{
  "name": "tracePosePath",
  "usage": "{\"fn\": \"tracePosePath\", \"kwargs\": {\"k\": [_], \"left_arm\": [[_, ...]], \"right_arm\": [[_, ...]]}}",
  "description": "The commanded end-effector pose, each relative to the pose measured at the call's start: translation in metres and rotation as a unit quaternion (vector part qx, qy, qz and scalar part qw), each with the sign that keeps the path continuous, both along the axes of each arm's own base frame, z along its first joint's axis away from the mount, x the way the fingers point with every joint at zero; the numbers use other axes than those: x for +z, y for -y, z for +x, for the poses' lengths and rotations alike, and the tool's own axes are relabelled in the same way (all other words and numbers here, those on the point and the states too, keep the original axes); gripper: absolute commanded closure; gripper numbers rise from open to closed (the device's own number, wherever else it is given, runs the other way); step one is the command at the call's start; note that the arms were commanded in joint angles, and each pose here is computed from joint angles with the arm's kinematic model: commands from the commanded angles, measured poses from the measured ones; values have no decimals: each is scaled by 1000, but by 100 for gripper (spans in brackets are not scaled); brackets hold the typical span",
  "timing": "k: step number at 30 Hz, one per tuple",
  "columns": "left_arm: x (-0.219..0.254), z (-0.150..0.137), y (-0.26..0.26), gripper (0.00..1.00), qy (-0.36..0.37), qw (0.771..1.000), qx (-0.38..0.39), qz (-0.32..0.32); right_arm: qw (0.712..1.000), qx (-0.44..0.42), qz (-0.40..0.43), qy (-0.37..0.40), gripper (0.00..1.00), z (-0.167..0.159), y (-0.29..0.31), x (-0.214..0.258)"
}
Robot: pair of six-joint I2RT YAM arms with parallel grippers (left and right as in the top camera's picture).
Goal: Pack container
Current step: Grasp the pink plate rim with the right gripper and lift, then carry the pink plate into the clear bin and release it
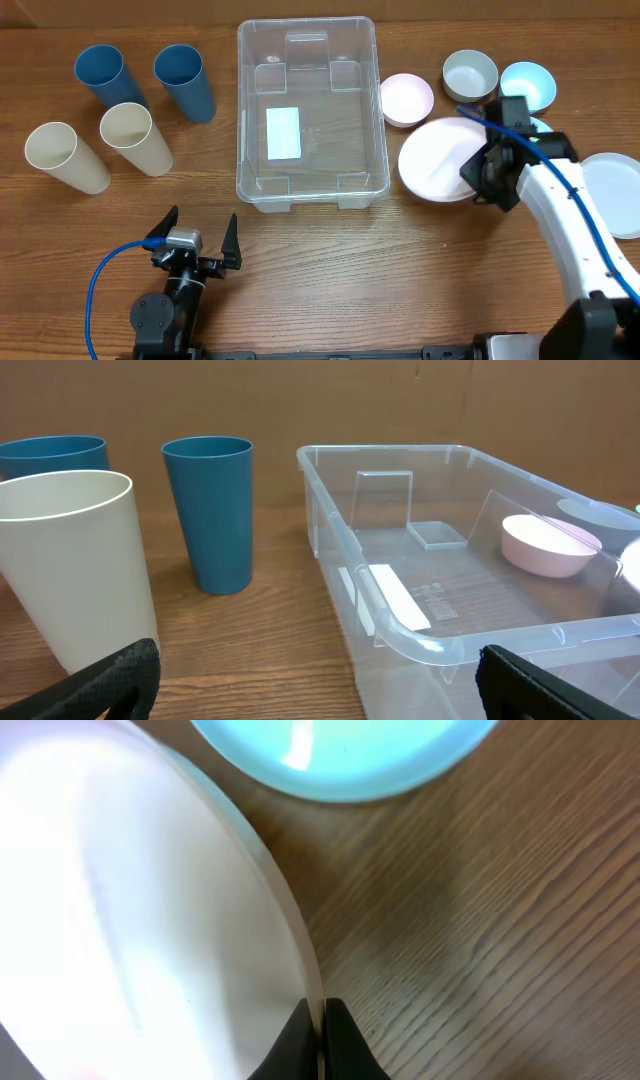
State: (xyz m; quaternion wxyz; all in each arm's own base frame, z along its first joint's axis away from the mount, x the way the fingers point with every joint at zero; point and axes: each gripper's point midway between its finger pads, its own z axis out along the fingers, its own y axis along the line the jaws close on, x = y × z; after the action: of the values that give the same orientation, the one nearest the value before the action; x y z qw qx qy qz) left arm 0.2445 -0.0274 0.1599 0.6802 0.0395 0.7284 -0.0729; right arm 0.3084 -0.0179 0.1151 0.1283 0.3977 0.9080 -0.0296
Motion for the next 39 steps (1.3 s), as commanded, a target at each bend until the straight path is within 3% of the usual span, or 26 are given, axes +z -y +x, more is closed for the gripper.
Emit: {"fn": "tracePosePath", "kwargs": {"k": [1,8,12,17,21,26,33,39], "left_arm": [[0,0,0,0,3,1000,-3,4],[0,0,0,0,3,1000,-3,4],[0,0,0,0,3,1000,-3,4],[0,0,0,0,3,1000,-3,4],[0,0,0,0,3,1000,-3,4],[0,0,0,0,3,1000,-3,4],[0,0,0,0,3,1000,-3,4],[0,0,0,0,3,1000,-3,4]], "right_arm": [[996,31,-33,83,96,22,8,64],[977,89,-42,187,96,54,-2,138],[938,210,10,276,96,83,-68,176],[904,289,32,315,96,90,-136,188],[894,336,44,294,96,93,-184,164],[904,366,49,216,96,100,-217,97],[912,391,44,121,96,92,-236,23],[915,392,39,83,96,87,-234,-4]]}}
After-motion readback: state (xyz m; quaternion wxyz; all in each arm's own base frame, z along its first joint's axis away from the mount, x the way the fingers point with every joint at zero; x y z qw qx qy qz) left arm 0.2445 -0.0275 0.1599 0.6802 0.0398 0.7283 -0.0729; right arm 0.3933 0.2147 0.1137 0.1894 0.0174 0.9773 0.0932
